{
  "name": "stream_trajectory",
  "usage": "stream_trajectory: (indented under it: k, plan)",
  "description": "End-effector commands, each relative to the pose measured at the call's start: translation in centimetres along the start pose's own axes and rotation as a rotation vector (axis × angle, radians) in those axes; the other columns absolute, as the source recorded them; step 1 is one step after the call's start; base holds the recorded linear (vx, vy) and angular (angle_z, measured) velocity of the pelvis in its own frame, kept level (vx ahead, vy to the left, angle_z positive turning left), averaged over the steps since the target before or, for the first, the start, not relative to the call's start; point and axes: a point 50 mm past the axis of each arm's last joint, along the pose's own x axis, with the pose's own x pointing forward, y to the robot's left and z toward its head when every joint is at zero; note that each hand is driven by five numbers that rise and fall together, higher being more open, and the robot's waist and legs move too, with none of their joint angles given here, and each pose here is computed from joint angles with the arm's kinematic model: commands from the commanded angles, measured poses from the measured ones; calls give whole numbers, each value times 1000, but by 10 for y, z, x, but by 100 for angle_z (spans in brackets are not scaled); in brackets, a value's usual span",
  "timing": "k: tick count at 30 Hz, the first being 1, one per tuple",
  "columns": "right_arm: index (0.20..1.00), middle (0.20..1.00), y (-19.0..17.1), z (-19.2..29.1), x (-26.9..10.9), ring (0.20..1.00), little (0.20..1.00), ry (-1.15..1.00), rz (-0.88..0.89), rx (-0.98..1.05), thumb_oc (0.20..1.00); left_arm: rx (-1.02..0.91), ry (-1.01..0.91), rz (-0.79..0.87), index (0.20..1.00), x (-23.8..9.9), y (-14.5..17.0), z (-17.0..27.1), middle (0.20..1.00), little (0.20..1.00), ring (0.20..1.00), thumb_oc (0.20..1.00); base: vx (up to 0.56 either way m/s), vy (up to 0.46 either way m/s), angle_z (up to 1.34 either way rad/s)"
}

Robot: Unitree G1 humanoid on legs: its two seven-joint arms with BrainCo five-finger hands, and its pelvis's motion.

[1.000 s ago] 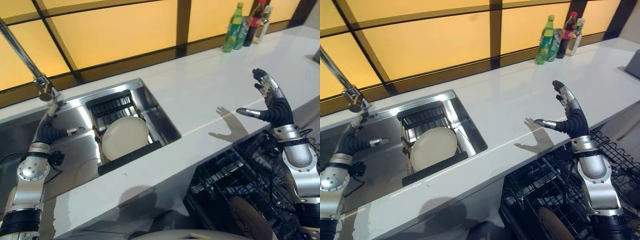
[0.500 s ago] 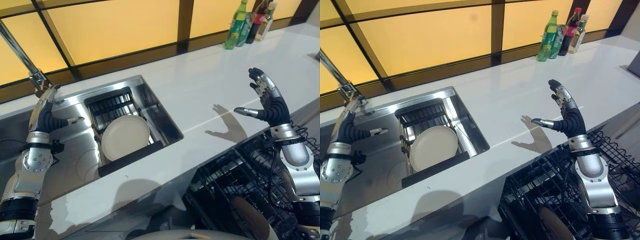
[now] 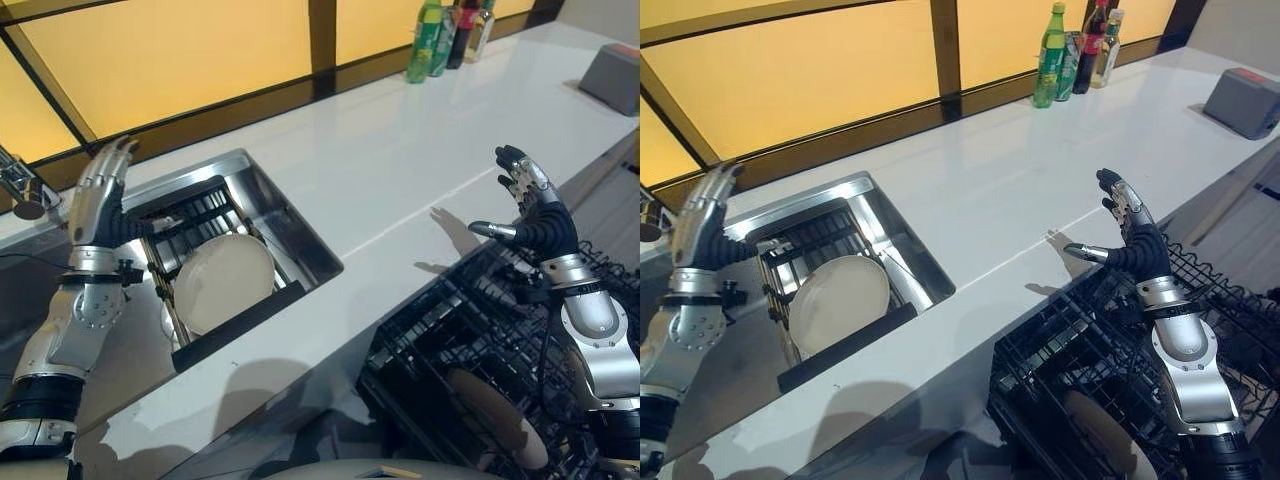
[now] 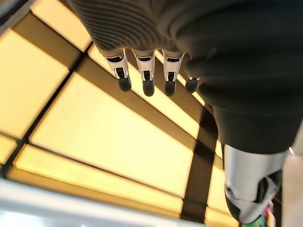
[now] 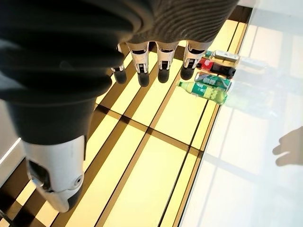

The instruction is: Pick up plates and place into dishwasher.

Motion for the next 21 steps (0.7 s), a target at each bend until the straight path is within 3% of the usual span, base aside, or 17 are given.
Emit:
stream_trajectory:
  k: [1, 10, 21]
  plan:
    - [1000, 1000, -5, 16, 2, 1000, 1000, -76, 21, -10, 1000, 78, -47, -55, 1000, 16, 13, -3, 1000, 1000, 1000, 1000, -47, 25, -13]
    - [1000, 1000, 1, 20, 14, 1000, 1000, -106, 28, -28, 1000, 77, 142, -375, 1000, -2, -25, -31, 1000, 1000, 1000, 1000, -37, 33, -7]
    - [1000, 1000, 5, 25, 25, 1000, 1000, -117, 54, -56, 1000, 157, 318, -425, 1000, -6, -28, -60, 1000, 1000, 1000, 1000, 12, 37, 1]
